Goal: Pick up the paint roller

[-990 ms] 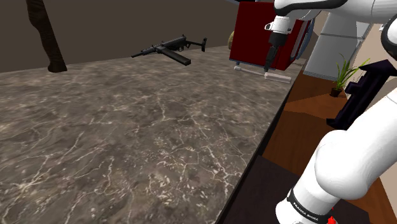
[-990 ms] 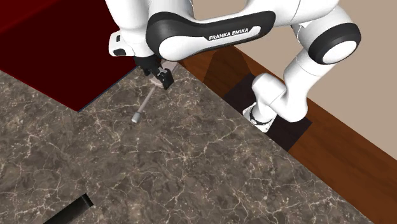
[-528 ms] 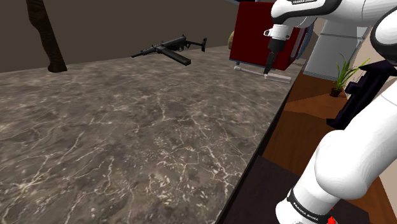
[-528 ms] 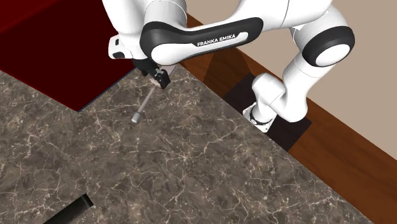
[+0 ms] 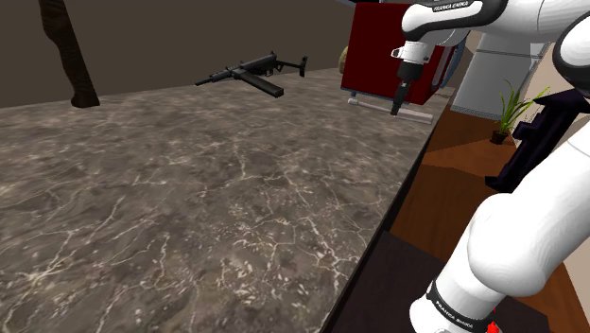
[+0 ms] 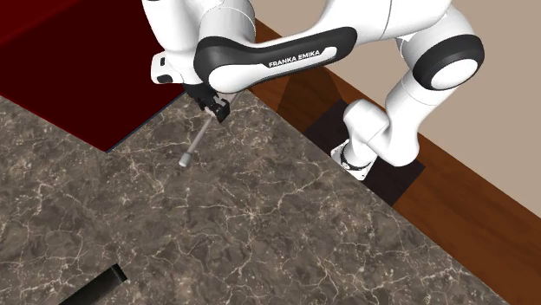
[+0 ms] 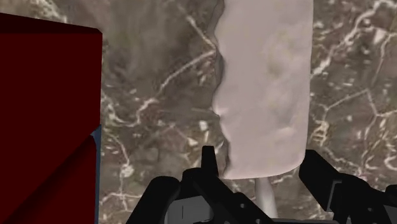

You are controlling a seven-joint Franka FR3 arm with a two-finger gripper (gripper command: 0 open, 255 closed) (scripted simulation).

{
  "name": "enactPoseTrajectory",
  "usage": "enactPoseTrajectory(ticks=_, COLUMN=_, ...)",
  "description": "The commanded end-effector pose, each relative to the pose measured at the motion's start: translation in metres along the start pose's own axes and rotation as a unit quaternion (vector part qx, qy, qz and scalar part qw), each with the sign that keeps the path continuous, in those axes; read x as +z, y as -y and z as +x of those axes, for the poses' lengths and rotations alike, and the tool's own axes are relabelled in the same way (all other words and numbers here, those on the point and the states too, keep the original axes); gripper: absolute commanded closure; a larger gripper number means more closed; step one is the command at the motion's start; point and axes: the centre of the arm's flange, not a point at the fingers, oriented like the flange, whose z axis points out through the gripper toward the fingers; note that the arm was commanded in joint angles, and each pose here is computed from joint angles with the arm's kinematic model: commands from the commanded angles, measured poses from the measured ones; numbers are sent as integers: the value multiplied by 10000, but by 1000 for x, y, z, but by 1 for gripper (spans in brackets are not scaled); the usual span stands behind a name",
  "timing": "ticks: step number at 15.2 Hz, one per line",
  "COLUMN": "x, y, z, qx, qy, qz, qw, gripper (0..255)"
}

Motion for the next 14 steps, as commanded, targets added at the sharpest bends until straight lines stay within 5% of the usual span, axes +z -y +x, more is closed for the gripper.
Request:
enactPoseTrajectory(ticks=1, x=0, y=0, z=0, qx=2, qy=2, qz=0, qw=10000, gripper=255)
enactPoseTrajectory(ticks=14, x=-47, y=2, z=2, qx=3, qy=2, qz=0, qw=10000, gripper=255)
